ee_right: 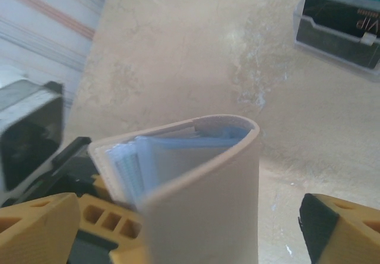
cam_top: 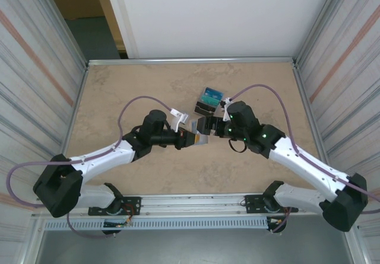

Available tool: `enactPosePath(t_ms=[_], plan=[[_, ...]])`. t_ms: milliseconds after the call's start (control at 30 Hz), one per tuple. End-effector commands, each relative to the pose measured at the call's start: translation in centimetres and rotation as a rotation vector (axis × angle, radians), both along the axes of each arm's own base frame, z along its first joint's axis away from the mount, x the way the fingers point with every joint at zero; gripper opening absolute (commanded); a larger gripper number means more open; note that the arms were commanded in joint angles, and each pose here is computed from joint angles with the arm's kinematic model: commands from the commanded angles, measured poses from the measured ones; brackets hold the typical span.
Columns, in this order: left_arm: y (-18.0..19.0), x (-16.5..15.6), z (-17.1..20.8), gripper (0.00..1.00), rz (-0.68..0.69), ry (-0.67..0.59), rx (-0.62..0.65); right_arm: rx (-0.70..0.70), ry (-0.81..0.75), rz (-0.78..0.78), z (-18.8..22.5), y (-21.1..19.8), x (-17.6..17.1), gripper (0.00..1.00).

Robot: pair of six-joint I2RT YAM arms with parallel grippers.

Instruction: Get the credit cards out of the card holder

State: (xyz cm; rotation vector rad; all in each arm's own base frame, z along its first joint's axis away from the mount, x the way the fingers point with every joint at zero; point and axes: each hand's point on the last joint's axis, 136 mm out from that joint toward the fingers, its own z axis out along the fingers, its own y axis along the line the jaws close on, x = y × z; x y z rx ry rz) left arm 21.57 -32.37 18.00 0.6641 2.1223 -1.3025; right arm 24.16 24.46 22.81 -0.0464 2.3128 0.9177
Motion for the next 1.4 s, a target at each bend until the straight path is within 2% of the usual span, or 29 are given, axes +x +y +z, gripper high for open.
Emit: enactPosePath(t_ms=[0,233,700,967,1200,1367], plan=[[0.1,-0.2,0.8,0.01,-0.007,-0.048,-0.016,0.011,-0.015,-0.074,0.3,-2.1,-0.6,1.00],[0.7,0.0,0.7,0.01,0.015,-0.081,0.040,-0.022,-0.047,-0.101,0.7,-4.5,-1.9,0.99],[-1.3,-1.0,2.0,0.01,-0.106,-0.077,-0.049,-0.001,-0.083,0.023,-0.2,-1.2,-0.9,0.99],[-2.4,-0.6,2.6,0.01,-0.136,-0.072,-0.076,-0.060,-0.043,-0.018,-1.5,-1.5,0.1,1.00],[-2.5,-0.8,2.5,0.01,-0.138,-0.064,-0.088,-0.043,-0.032,-0.020,-1.8,-1.3,0.1,0.81],[-2.5,-1.4,2.5,0.04,-0.157,-0.063,-0.092,-0.031,-0.023,-0.031,-2.0,-1.0,0.4,0.79]])
